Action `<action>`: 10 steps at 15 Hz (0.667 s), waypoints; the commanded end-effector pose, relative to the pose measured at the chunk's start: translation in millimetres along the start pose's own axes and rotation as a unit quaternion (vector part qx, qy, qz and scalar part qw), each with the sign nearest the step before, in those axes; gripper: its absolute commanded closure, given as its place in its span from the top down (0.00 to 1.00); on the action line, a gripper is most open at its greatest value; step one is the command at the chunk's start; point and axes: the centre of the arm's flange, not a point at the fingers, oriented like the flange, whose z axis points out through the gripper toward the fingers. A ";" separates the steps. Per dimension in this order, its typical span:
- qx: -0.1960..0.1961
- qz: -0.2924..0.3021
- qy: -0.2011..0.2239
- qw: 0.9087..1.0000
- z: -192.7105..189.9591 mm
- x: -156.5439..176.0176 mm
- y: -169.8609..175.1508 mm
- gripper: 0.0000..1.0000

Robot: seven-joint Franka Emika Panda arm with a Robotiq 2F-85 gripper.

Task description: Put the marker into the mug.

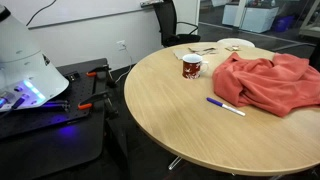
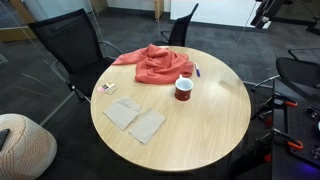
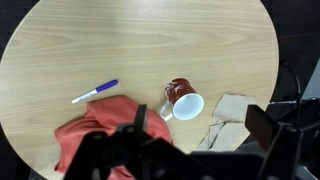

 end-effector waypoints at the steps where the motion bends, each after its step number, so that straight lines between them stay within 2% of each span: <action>1: 0.000 0.000 0.000 1.000 0.0 0.0 0.0 1.00; 6: -0.002 0.001 -0.001 1.000 1.7 3.1 -0.2 1.00; 10: -0.035 0.024 0.001 0.999 19.7 27.9 -2.8 1.00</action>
